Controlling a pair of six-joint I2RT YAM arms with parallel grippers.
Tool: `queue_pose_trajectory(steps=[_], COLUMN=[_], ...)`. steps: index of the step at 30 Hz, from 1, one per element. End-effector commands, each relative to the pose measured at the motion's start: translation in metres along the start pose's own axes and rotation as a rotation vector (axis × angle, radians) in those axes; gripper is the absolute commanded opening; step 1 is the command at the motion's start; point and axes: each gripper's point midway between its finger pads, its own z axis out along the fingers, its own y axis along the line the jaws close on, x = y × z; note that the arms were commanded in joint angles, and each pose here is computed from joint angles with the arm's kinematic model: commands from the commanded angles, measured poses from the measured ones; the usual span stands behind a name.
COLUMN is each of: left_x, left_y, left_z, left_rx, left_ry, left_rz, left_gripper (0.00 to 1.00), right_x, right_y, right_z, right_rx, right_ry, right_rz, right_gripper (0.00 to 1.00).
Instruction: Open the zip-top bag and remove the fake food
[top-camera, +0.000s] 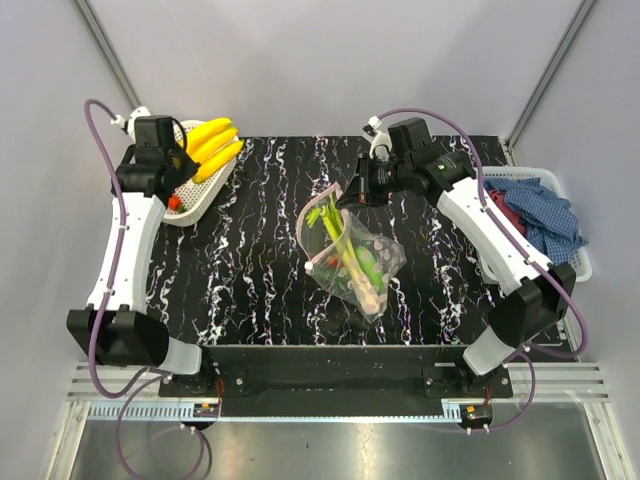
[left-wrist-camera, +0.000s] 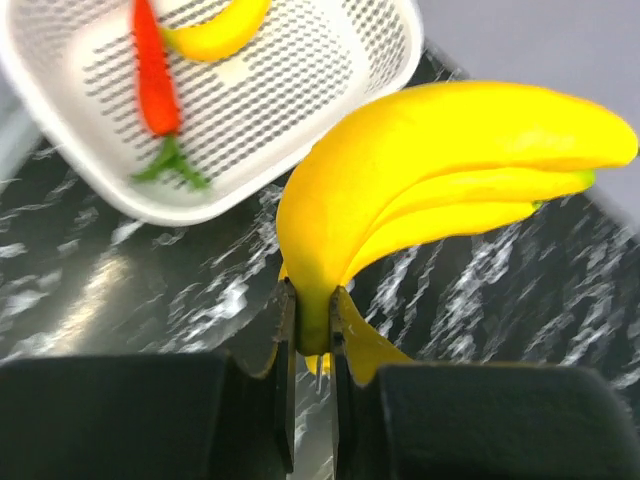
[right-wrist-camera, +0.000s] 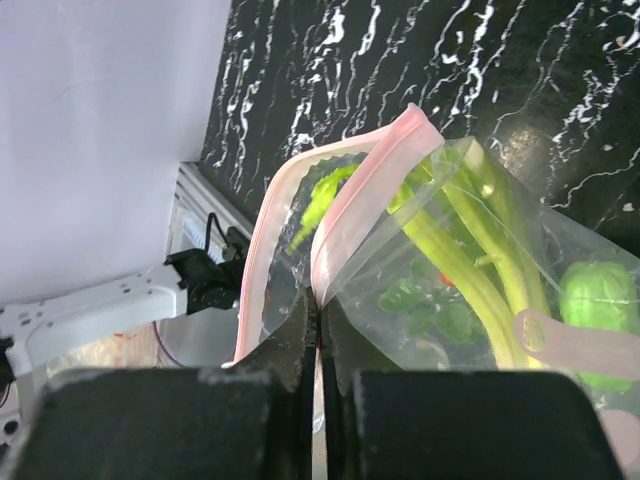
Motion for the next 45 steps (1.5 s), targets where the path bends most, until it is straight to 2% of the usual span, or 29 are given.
queue_pose_trajectory(steps=[1,3,7,10,12,13,14,16,17,18,20,22,23,24,26,29,30,32,33,35,36,39,45], left_x=[-0.054,-0.061,-0.060,-0.065,-0.055,-0.060,-0.058,-0.061,-0.058,-0.057,-0.039,-0.038,-0.021,-0.027,-0.018,-0.002,0.010,0.027,0.045,0.077,0.093,0.133,0.177], left_y=[-0.034,-0.026,0.022,0.050,0.068,0.070,0.080,0.084,0.077,0.068,0.063,0.051,0.055,0.038,0.017,-0.043,-0.079,-0.112,-0.137,-0.152,-0.164,-0.173,-0.157], left_z=[0.046,0.062,0.113,0.137,0.157,0.159,0.164,0.165,0.164,0.162,0.158,0.141,0.140,0.124,0.107,0.062,0.033,0.002,-0.028,-0.054,-0.083,-0.121,-0.134], left_rx=[0.205,0.169,0.031,-0.032,-0.073,-0.073,-0.117,-0.126,-0.094,-0.062,-0.059,-0.023,-0.036,0.014,0.076,0.236,0.335,0.435,0.525,0.602,0.677,0.759,0.677], left_ry=[-0.147,-0.159,-0.125,-0.110,-0.050,-0.045,-0.050,-0.067,-0.043,-0.026,0.006,-0.016,0.001,-0.029,-0.005,0.015,0.015,0.025,0.034,0.091,0.101,0.132,0.171], left_rz=[-0.351,-0.402,-0.553,-0.578,-0.569,-0.568,-0.564,-0.514,-0.510,-0.510,-0.512,-0.527,-0.531,-0.540,-0.518,-0.384,-0.262,-0.145,-0.054,0.019,0.078,0.192,0.400], left_gripper=[0.00,0.00,0.00,0.00,0.02,0.09,0.38,0.59,0.66,0.69,0.69,0.70,0.70,0.70,0.70,0.71,0.72,0.75,0.75,0.78,0.78,0.79,0.79], right_x=[0.001,-0.001,-0.005,-0.008,-0.008,-0.008,-0.008,-0.008,-0.008,-0.006,-0.005,-0.003,-0.002,-0.001,0.003,0.009,0.011,0.012,0.012,0.014,0.015,0.018,0.021], right_y=[0.034,0.039,0.044,0.048,0.049,0.050,0.052,0.051,0.051,0.050,0.052,0.052,0.055,0.053,0.054,0.052,0.050,0.050,0.050,0.049,0.049,0.047,0.051], right_z=[-0.028,-0.034,-0.037,-0.039,-0.039,-0.039,-0.040,-0.039,-0.039,-0.037,-0.037,-0.036,-0.039,-0.038,-0.041,-0.041,-0.040,-0.041,-0.042,-0.042,-0.042,-0.041,-0.046], right_rx=[-0.102,-0.110,-0.128,-0.138,-0.147,-0.150,-0.158,-0.161,-0.165,-0.165,-0.176,-0.182,-0.190,-0.188,-0.195,-0.196,-0.195,-0.193,-0.192,-0.197,-0.200,-0.200,-0.222], right_ry=[-0.019,-0.031,-0.041,-0.054,-0.053,-0.056,-0.057,-0.061,-0.061,-0.053,-0.048,-0.041,-0.040,-0.036,-0.032,-0.018,-0.012,-0.014,-0.014,-0.009,-0.004,0.002,0.004], right_rz=[-0.063,-0.094,-0.140,-0.159,-0.159,-0.161,-0.163,-0.157,-0.156,-0.149,-0.144,-0.139,-0.140,-0.138,-0.143,-0.135,-0.132,-0.143,-0.148,-0.155,-0.157,-0.162,-0.191], right_gripper=[0.00,0.00,0.00,0.00,0.00,0.00,0.00,0.00,0.00,0.00,0.00,0.00,0.00,0.00,0.00,0.00,0.00,0.00,0.00,0.00,0.00,0.00,0.00])
